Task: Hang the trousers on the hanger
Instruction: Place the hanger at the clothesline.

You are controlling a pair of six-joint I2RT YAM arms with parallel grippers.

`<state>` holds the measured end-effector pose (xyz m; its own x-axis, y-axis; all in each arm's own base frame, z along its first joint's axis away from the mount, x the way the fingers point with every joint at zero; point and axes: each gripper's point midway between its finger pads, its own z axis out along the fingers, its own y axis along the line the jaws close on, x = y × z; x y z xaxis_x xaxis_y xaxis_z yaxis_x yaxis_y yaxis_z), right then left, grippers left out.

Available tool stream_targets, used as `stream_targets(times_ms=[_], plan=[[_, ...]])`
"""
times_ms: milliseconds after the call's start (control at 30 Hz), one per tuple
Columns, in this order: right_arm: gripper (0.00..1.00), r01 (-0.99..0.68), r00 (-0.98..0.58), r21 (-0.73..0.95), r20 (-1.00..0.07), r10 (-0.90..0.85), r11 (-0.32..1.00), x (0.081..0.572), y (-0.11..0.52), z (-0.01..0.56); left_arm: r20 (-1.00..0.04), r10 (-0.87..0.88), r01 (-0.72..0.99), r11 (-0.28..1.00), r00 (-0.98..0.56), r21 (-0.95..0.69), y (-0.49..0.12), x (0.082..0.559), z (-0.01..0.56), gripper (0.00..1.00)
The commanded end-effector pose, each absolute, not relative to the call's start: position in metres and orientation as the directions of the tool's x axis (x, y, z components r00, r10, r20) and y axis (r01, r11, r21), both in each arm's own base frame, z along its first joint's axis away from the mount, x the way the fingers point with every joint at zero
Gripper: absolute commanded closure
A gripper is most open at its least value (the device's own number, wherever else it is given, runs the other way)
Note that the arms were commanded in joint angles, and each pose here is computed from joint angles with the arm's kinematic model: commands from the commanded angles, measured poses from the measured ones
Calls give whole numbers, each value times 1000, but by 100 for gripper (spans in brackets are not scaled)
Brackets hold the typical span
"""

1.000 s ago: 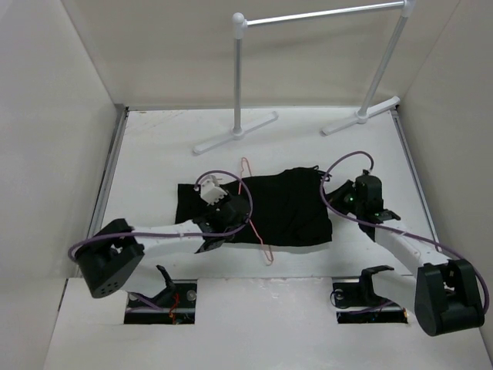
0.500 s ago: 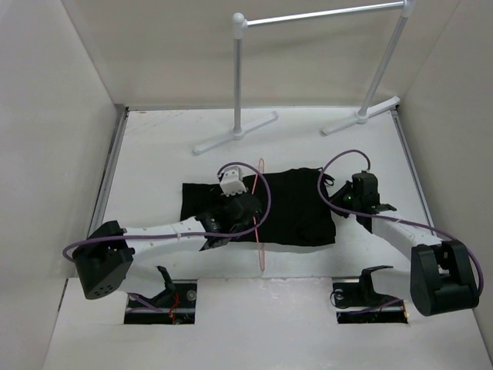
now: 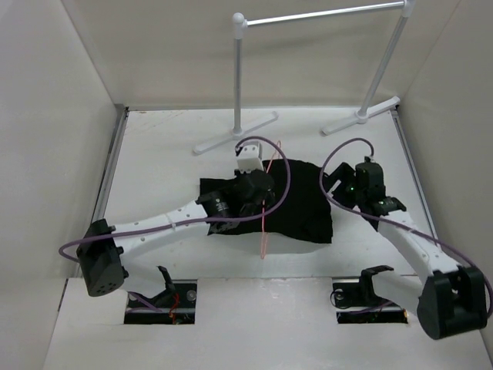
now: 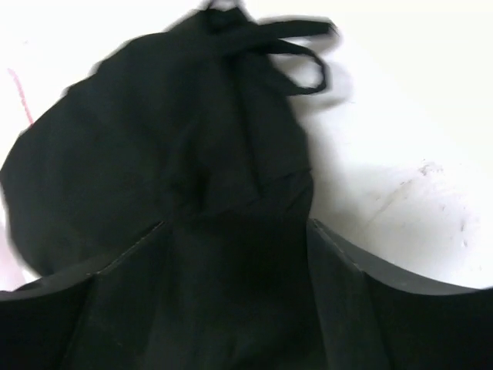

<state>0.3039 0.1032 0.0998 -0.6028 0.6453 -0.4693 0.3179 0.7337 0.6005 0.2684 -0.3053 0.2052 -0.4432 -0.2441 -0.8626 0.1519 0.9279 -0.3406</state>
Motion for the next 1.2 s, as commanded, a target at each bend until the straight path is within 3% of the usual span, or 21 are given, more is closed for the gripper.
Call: stream_targets(times_ms=[0,100,233,333,367,433,600,800,1000,1167], plan=[[20,206,-526,610,-591,612,765,301,97,176,-873,-334,204,884,-356,-421,-313,278,300,98],[19,124,-495,603,-651,575,788,278,93,224,-882,-336,246,872,-331,-424,-317,282,348,99],[30,-55,-457,612,-718,526,789,238,103,291,-876,-354,296,842,-327,-450,-321,286,403,99],[58,-233,-441,643,-739,510,730,206,125,345,-870,-358,338,817,-339,-467,-326,288,439,99],[61,-284,-441,657,-736,513,699,199,134,361,-870,-355,348,812,-342,-468,-329,288,444,99],[59,-380,-449,684,-725,522,623,189,154,391,-866,-346,370,800,-361,-473,-337,289,451,99],[30,-543,-457,697,-713,531,469,191,208,436,-864,-307,395,793,-400,-464,-356,292,455,98],[31,-555,-513,696,-718,471,456,218,259,414,-867,-271,400,802,-419,-444,-365,292,450,98],[39,-526,-565,715,-698,440,460,229,283,382,-869,-263,398,807,-418,-436,-368,290,446,98],[76,-521,-557,717,-696,453,462,225,285,379,-872,-266,384,817,-410,-430,-367,292,444,98]])
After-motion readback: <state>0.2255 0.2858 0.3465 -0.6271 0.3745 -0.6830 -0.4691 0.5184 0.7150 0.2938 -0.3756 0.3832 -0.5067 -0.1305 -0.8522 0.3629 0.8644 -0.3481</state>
